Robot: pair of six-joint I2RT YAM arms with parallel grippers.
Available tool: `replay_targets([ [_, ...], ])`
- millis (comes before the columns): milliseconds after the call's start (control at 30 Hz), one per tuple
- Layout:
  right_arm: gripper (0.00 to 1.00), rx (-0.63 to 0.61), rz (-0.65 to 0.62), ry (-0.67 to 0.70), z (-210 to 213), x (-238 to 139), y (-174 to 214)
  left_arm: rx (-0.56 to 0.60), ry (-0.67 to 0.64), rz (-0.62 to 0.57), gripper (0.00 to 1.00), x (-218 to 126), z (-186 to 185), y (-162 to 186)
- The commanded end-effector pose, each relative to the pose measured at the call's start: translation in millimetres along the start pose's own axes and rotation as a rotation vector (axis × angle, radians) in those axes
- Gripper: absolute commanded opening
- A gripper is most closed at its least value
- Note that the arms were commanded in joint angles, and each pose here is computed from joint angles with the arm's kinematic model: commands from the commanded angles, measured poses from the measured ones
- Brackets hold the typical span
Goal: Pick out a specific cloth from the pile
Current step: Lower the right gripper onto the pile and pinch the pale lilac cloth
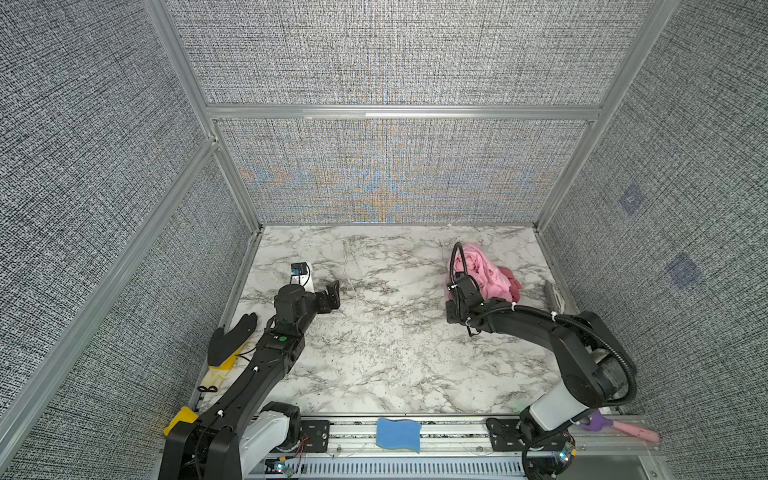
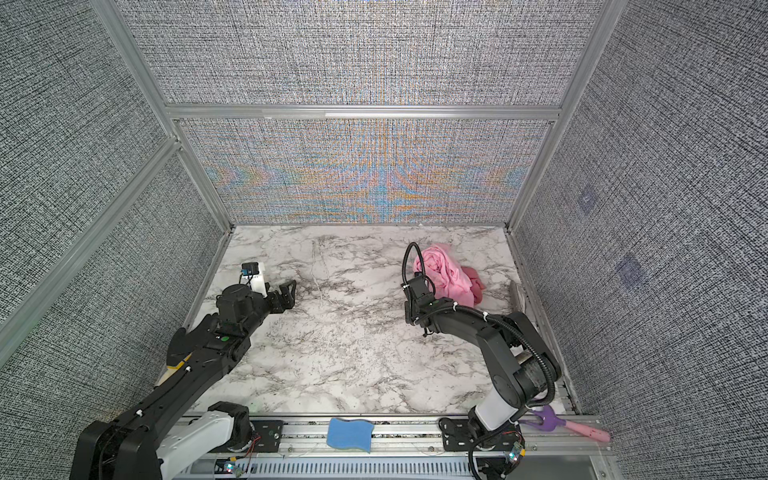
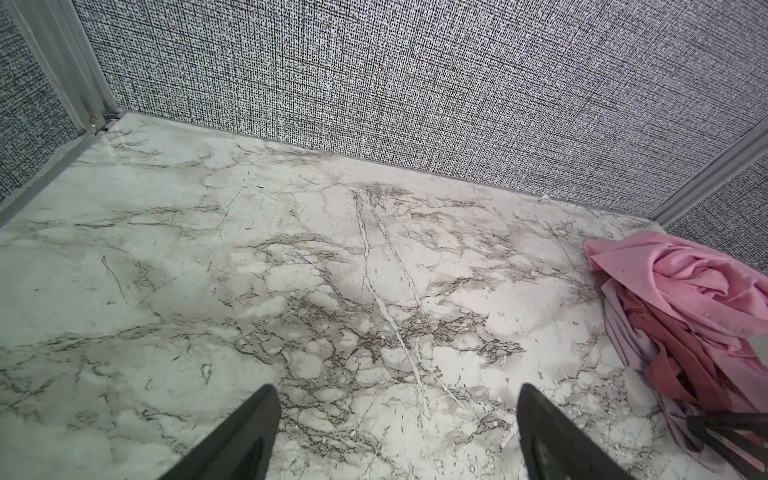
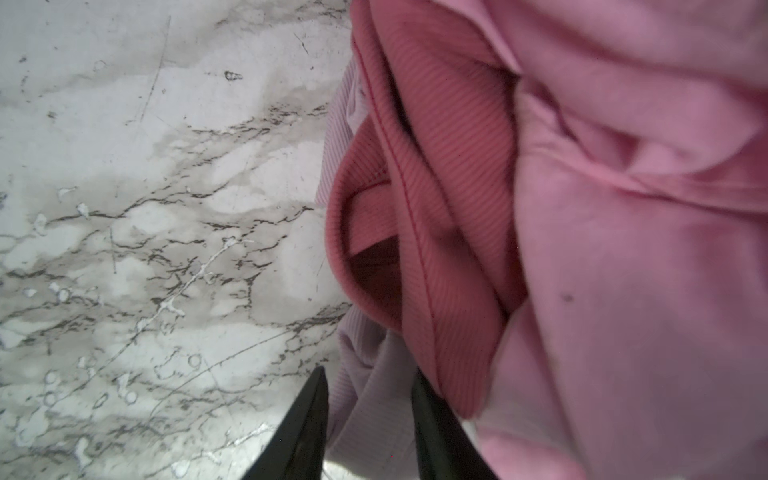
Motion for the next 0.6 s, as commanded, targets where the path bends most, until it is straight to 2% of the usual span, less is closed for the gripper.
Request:
replay_targets([
  [0, 0.37, 0.025, 0.017, 0.022, -2.3, 0.7, 1.9, 0.012, 0.013, -0.026, 0.91, -1.4, -2.2, -4.6],
  [300, 0.37, 0.034, 0.048, 0.039, -2.7, 6.8, 7.9, 0.033, 0.01, -0.021, 0.93, -0.3, -2.6, -6.4],
  [333, 0.34, 0.034, 0.049, 0.041, -2.7, 7.4, 7.9, 0.033, 0.01, -0.025, 0.93, -0.4, -2.9, -7.3],
  [367, 0.26, 0.031, 0.051, 0.045, -2.9, 8.3, 8.1, 0.033, 0.01, -0.026, 0.93, -0.3, -2.8, -7.3],
  [433, 0.02, 0.032, 0.051, 0.047, -2.2, 9.3, 6.2, 0.031, 0.016, -0.025, 0.93, -0.3, -3.3, -6.9],
  [567, 0.0, 0.038, 0.023, 0.037, -1.7, 3.2, -1.8, 0.032, 0.013, -0.021, 0.94, -0.2, -2.9, -6.4],
])
Point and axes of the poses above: each gripper's point midway between its finger pads, its own x axis out along the fingers, its own z axis along the line the jaws close on, y = z × x, the point moved 6 cm from there along -x, back along the fingers, and after that the axes turned 4 degrees about -x, right-handed, at the moved point
